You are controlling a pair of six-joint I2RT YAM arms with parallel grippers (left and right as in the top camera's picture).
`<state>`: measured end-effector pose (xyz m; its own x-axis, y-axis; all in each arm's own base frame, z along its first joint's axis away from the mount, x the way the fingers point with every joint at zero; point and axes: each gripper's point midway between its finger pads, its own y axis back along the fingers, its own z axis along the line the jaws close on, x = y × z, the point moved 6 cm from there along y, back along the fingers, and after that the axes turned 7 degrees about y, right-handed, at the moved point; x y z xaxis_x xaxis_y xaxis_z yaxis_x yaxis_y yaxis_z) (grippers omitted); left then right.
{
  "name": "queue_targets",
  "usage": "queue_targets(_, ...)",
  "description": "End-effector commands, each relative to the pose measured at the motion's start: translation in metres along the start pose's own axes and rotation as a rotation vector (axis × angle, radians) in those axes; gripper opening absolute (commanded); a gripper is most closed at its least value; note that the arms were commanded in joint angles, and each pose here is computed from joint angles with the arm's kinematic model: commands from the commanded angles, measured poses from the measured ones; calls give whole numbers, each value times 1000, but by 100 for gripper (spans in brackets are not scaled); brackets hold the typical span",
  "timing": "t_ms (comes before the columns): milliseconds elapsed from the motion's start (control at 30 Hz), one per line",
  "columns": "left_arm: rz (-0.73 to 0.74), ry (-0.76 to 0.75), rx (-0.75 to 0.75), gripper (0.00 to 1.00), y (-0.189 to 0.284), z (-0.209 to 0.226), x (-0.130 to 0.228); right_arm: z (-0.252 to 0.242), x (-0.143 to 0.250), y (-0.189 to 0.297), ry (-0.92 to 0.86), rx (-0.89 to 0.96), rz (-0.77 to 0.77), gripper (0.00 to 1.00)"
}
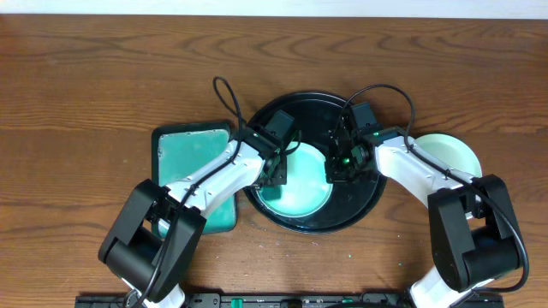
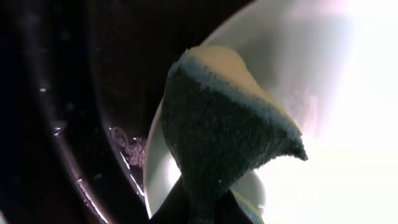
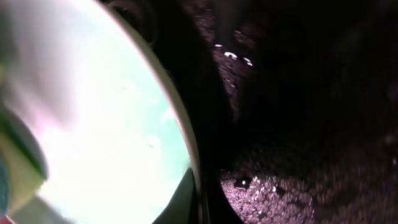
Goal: Clean dirty plates on tray and stack at the side
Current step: 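Scrub the front plate on the tray with the sponge in the left gripper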
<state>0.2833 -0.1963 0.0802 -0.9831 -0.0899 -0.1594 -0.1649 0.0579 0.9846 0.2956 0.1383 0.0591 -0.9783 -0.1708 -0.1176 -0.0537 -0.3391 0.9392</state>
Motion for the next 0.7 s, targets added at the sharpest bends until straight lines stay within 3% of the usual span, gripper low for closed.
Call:
queue_targets(0, -124, -85, -105, 7, 1, 15, -18, -7, -1, -4, -9, 56, -6, 1)
queue_targets(167, -89, -20, -6, 7, -3, 3, -16, -7, -1, -4, -8, 56, -6, 1)
queue_targets(667, 372, 60, 593, 8, -34, -75, 21, 7, 1, -8, 77, 66, -5, 1)
